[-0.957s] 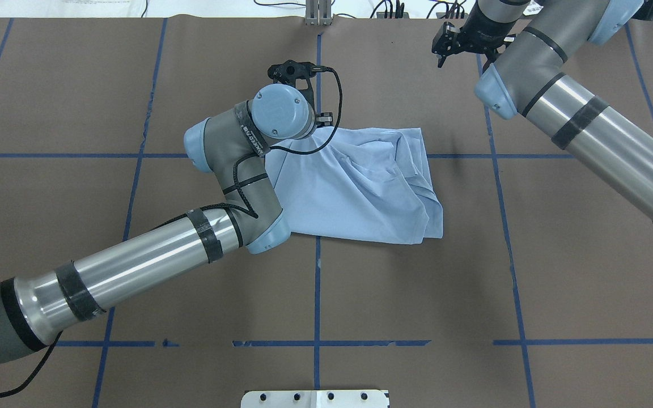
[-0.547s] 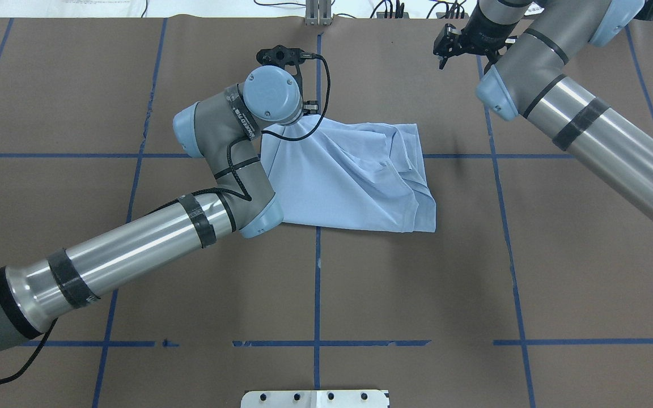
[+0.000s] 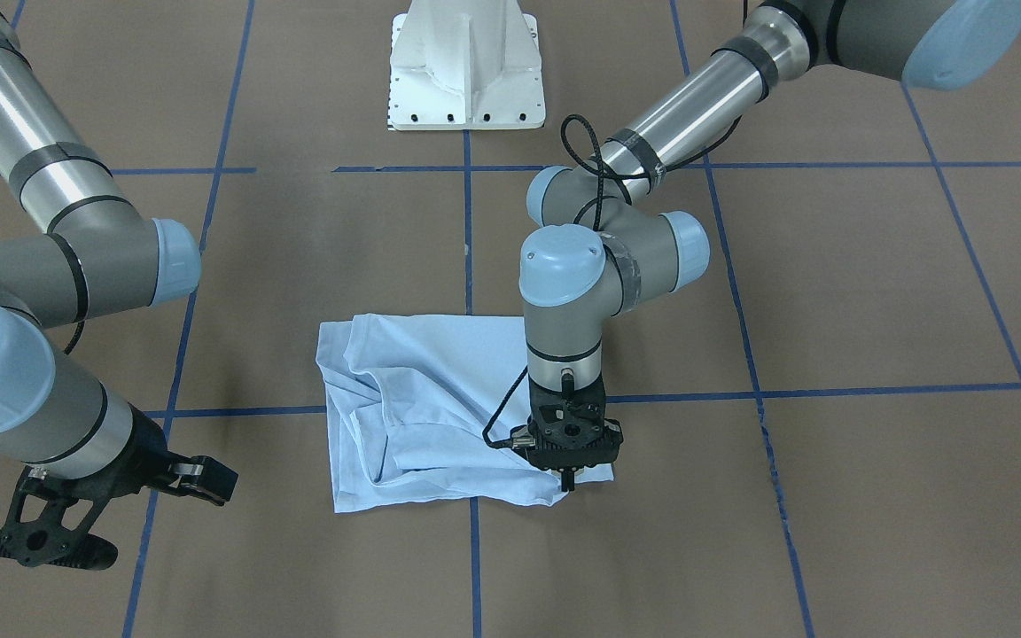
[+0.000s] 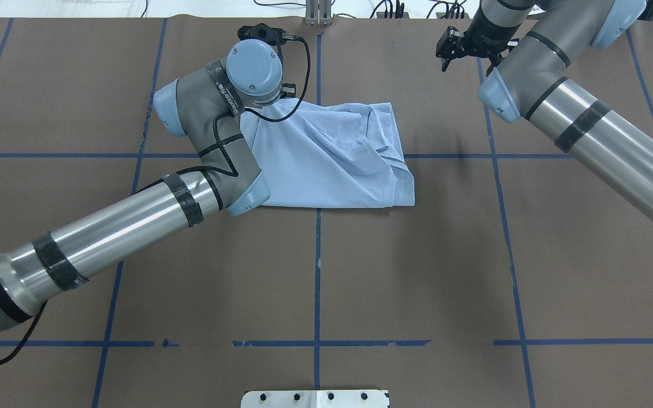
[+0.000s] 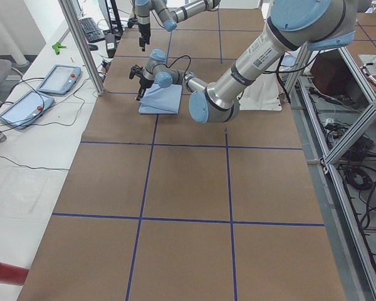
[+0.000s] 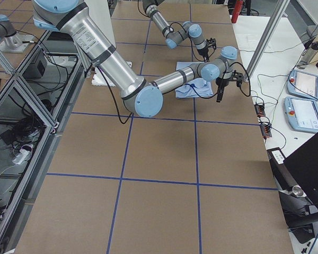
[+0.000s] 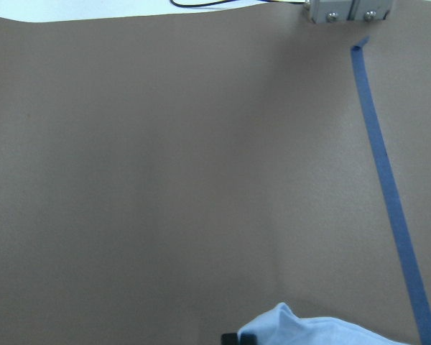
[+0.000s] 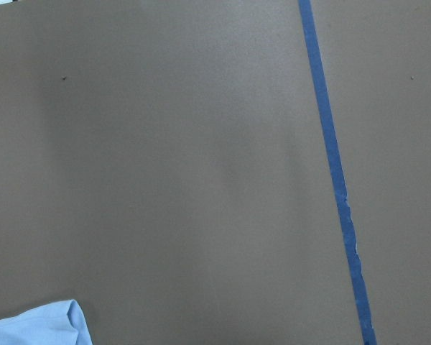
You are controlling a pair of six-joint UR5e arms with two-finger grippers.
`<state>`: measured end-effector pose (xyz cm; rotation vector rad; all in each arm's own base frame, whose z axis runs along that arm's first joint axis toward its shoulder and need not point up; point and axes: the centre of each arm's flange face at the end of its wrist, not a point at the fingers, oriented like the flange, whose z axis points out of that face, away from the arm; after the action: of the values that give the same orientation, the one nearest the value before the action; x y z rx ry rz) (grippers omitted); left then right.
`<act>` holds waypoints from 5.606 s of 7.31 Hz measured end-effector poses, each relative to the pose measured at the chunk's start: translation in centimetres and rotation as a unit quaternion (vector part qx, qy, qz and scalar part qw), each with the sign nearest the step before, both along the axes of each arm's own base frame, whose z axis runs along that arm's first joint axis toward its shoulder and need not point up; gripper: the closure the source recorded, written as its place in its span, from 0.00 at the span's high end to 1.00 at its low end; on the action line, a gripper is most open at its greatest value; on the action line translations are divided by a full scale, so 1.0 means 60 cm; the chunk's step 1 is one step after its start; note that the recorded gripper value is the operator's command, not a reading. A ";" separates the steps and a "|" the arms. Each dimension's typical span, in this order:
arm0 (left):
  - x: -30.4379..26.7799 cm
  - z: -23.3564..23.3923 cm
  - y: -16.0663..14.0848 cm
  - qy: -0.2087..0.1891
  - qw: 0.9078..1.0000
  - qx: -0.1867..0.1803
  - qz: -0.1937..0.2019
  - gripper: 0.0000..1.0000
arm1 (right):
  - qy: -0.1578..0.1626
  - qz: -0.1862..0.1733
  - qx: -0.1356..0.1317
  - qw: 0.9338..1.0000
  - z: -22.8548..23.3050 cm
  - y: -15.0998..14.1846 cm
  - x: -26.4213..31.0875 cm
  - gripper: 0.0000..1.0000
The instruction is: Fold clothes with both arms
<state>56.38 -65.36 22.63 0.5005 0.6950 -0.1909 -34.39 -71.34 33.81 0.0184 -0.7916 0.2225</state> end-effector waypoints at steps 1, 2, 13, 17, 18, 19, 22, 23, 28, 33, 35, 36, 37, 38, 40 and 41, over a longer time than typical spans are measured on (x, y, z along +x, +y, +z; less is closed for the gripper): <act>-0.020 -0.012 -0.010 0.002 1.000 0.003 -0.005 0.00 | 0.000 0.000 -0.001 1.000 0.002 0.000 0.000 1.00; -0.047 -0.005 -0.027 -0.007 1.000 0.003 -0.010 0.00 | 0.000 0.000 -0.001 1.000 0.002 0.000 0.000 1.00; -0.224 0.118 -0.102 0.021 0.999 0.008 0.038 1.00 | 0.034 -0.031 0.073 0.996 -0.056 0.047 -0.134 1.00; -0.267 0.158 -0.067 0.035 0.998 0.006 0.047 1.00 | 0.066 -0.054 0.150 0.985 -0.149 0.064 -0.254 0.79; -0.269 0.161 -0.066 0.035 0.998 0.006 0.047 1.00 | 0.066 -0.062 0.171 0.981 -0.152 0.068 -0.285 0.73; -0.272 0.165 -0.066 0.034 0.998 0.005 0.046 1.00 | 0.063 -0.065 0.189 0.978 -0.154 0.074 -0.312 0.68; -0.278 0.174 -0.067 0.034 0.999 0.003 0.043 1.00 | 0.072 -0.065 0.220 0.971 -0.178 0.097 -0.380 0.52; -0.279 0.177 -0.067 0.033 0.999 0.002 0.043 1.00 | 0.074 -0.065 0.221 0.970 -0.185 0.094 -0.391 0.48; -0.279 0.179 -0.067 0.032 0.999 0.002 0.043 1.00 | 0.063 -0.065 0.232 0.968 -0.166 0.082 -0.422 0.00; -0.275 0.176 -0.066 0.036 0.999 -0.002 0.040 1.00 | 0.074 -0.061 0.238 0.967 -0.157 0.080 -0.421 0.00; -0.274 0.173 -0.066 0.037 0.999 -0.001 0.039 1.00 | 0.110 -0.036 0.260 0.959 -0.148 0.063 -0.409 0.00; -0.274 0.172 -0.066 0.037 0.999 -0.001 0.039 1.00 | 0.134 -0.022 0.276 0.951 -0.143 0.053 -0.400 0.00; -0.273 0.171 -0.066 0.037 0.999 -0.001 0.039 1.00 | 0.161 -0.008 0.292 0.943 -0.138 0.043 -0.392 0.00; -0.273 0.170 -0.065 0.038 0.999 -0.001 0.039 1.00 | 0.187 0.004 0.305 0.934 -0.130 0.034 -0.386 0.37; -0.272 0.170 -0.065 0.038 0.998 -0.001 0.040 1.00 | 0.217 0.022 0.318 0.923 -0.124 0.024 -0.378 1.00; -0.272 0.170 -0.065 0.038 0.998 -0.001 0.040 1.00 | 0.220 0.025 0.320 0.921 -0.125 0.022 -0.376 1.00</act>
<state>40.05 -69.27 32.82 0.4651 0.7877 -0.1364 -56.97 -69.99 26.28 0.6886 -0.3838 -0.0052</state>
